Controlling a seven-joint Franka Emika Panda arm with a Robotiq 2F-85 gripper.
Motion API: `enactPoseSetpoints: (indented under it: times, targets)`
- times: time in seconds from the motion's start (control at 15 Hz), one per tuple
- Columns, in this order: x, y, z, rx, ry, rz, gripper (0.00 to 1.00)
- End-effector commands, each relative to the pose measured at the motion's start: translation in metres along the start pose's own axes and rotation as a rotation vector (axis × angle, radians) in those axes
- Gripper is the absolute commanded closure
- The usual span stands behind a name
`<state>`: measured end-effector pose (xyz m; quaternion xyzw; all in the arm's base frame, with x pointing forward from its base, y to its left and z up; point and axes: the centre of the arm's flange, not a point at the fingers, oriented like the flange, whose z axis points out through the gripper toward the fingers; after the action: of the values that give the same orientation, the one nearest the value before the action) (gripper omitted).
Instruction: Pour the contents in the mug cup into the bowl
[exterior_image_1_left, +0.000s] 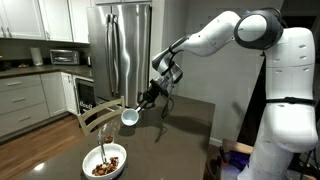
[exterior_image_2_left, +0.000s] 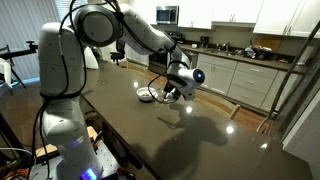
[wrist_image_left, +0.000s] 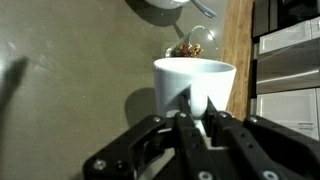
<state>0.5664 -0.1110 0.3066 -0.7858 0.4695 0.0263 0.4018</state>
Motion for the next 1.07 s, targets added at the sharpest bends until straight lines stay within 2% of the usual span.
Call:
enactPoseSetpoints:
  times: [0.0, 0.07, 0.47, 1.0]
  targets:
    - [0.0, 0.0, 0.0, 0.0, 0.0, 0.0, 0.84]
    - [0.0, 0.0, 0.0, 0.0, 0.0, 0.0, 0.96]
    - [0.024, 0.01, -0.007, 0.075, -0.047, 0.107, 0.96]
    - [0.072, 0.044, -0.021, 0.206, -0.151, 0.341, 0.96]
